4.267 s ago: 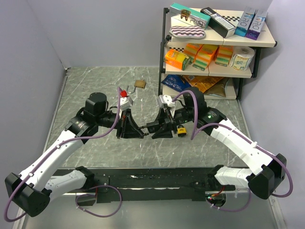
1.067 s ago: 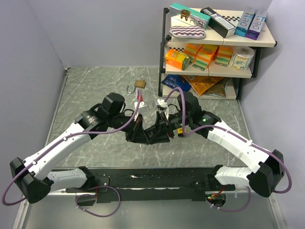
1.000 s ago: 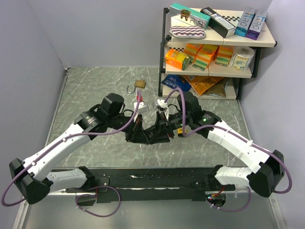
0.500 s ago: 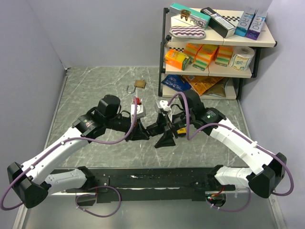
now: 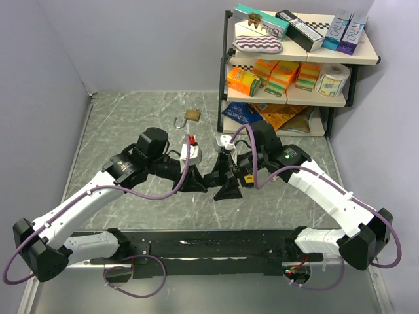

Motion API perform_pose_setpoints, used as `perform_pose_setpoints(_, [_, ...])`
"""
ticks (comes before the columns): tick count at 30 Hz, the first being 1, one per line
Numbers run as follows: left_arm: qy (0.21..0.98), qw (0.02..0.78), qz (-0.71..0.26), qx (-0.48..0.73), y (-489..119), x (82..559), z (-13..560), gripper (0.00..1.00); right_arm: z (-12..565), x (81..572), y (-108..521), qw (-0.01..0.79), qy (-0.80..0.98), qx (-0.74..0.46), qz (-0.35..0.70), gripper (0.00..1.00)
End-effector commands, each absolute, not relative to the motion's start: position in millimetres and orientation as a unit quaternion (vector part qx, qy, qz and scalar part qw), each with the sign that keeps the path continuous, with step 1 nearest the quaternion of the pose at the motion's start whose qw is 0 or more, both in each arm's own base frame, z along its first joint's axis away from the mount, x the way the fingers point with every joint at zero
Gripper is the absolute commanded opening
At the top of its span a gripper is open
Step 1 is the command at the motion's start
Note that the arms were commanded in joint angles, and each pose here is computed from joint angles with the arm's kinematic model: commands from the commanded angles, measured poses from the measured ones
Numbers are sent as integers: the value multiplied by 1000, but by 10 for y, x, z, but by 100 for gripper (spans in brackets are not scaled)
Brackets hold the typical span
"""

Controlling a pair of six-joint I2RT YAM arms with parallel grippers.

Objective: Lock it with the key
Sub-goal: Lock the lock.

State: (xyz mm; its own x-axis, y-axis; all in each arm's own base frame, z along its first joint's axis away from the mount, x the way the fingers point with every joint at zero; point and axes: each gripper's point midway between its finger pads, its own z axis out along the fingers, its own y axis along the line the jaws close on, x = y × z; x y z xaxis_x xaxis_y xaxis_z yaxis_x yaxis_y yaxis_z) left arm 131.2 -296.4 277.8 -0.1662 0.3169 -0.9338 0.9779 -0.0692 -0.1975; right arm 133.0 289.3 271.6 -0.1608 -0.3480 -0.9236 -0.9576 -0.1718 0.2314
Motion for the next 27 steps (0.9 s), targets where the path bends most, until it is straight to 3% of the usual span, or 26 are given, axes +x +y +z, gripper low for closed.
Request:
perform_pose_setpoints(1, [513, 383, -505, 579, -3035, 1234, 3214, 1, 2907, 1457, 2900, 345, 549, -586, 486, 81])
perform_pose_setpoints(15, [558, 368, -507, 545, -3096, 1358, 3136, 1, 2981, 1433, 2885, 358, 532, -593, 487, 54])
perform_pose_setpoints(19, [565, 356, -508, 544, -3110, 1364, 3110, 1, 2991, 1441, 2895, 361, 531, -593, 485, 53])
perform_pose_setpoints(22, [567, 358, -507, 541, -3108, 1370, 3117, 1, 2990, 1433, 2898, 361, 530, -594, 486, 20])
perform_pose_setpoints(23, [569, 360, -507, 539, -3103, 1375, 3123, 1, 2989, 1427, 2894, 360, 531, -593, 487, 0])
perform_pose_setpoints(25, [575, 362, -503, 534, -3101, 1397, 3106, 2, 2981, 1421, 2897, 358, 532, -590, 490, 0])
perform_pose_setpoints(26, [579, 362, -500, 533, -3089, 1407, 3090, 8, 2982, 1421, 2888, 358, 535, -588, 491, 0])
perform_pose_setpoints(27, [586, 359, -497, 530, -3062, 1425, 3051, 26, 2977, 1421, 2885, 354, 538, -583, 494, 0])
